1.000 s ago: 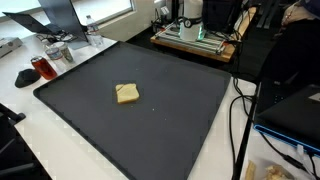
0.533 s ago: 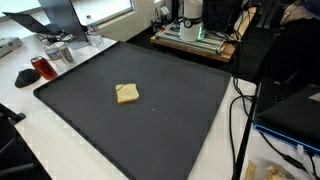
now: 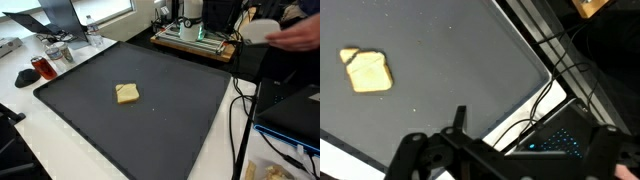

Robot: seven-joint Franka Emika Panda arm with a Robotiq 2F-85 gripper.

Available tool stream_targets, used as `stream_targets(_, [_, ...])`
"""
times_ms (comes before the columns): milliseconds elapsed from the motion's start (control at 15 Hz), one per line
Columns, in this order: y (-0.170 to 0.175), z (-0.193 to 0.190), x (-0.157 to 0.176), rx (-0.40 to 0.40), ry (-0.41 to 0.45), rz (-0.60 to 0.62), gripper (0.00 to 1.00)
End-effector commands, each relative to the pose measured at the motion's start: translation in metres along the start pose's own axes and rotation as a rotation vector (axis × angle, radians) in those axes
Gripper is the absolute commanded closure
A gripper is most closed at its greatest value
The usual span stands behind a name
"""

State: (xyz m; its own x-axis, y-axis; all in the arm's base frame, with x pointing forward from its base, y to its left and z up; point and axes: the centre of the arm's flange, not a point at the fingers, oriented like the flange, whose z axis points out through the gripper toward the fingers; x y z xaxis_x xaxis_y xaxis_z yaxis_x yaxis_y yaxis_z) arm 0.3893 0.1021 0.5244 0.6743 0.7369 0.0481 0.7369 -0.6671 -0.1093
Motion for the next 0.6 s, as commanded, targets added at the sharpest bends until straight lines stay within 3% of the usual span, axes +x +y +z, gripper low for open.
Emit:
stream_targets(0, [-0.025, 0.017, 0.002, 0.053, -0.004, -0.175, 0.0])
stream_targets(200, [-0.027, 0.025, 0.002, 0.092, 0.002, -0.269, 0.0])
stream_targets(267, [-0.024, 0.027, 0.001, 0.097, -0.002, -0.287, 0.25])
stream_targets(400, [-0.021, 0.027, -0.002, 0.102, 0.003, -0.322, 0.34])
stream_targets(533, [-0.02, 0.028, -0.001, 0.107, 0.012, -0.349, 0.5])
